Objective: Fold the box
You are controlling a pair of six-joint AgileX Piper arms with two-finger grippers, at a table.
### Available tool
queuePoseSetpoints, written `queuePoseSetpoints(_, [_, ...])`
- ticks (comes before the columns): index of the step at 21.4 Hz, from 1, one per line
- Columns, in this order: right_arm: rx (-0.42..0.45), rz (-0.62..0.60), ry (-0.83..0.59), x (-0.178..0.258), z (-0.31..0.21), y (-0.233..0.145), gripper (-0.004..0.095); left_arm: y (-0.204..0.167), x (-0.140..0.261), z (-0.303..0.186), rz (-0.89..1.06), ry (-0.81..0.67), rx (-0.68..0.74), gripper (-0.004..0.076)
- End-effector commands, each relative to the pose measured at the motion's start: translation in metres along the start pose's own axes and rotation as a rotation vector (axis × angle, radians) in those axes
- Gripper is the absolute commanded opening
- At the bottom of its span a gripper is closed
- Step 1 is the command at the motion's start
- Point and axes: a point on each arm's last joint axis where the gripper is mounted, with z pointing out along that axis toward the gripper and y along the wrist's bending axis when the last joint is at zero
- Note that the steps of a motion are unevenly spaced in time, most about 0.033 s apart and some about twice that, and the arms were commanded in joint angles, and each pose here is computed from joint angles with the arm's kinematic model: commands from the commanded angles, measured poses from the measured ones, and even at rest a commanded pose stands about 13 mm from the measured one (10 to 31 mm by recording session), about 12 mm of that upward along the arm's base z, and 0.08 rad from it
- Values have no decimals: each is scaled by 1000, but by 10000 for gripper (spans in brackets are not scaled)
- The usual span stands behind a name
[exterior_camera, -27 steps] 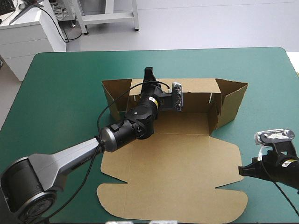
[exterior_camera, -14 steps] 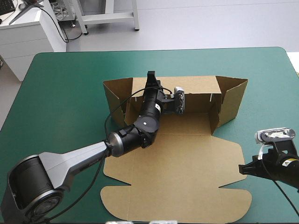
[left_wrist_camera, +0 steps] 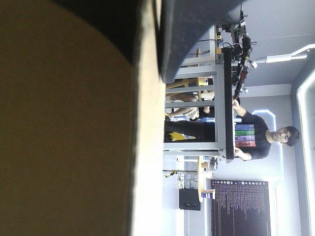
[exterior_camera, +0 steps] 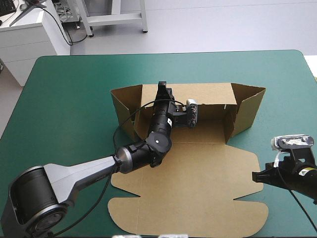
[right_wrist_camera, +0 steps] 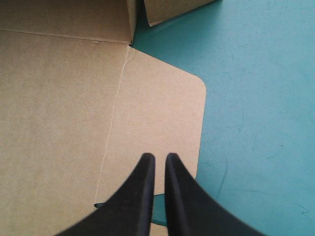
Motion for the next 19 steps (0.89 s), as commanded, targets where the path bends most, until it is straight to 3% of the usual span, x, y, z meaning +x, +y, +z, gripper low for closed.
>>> queuePoseSetpoints(1, [-6, 10, -75, -9, -5, 2, 243, 20, -6, -13, -25, -56, -44, -8])
queuePoseSetpoints(2, [-7, 11, -74, -9, -5, 2, 306, 20, -6, -13, -25, -56, -44, -8])
queuePoseSetpoints(5, [-50, 39, -77, -11, -3, 4, 692, 20, -6, -13, -25, -60, -42, -8])
queuePoseSetpoints(7, [-126, 80, -106, -15, -3, 11, 751, 20, -6, -13, -25, -60, -42, -8])
queuePoseSetpoints(10, [-168, -10, -187, -22, -6, 15, 728, 19, -8, -14, -24, -63, -43, -8])
queuePoseSetpoints(12, [-124, 54, -271, -46, -16, 9, 707, 16, -14, -19, -17, -83, -38, -8])
queuePoseSetpoints(19, [-26, 62, -378, -142, -41, -13, 633, -2, -14, -23, 25, -83, -1, -8])
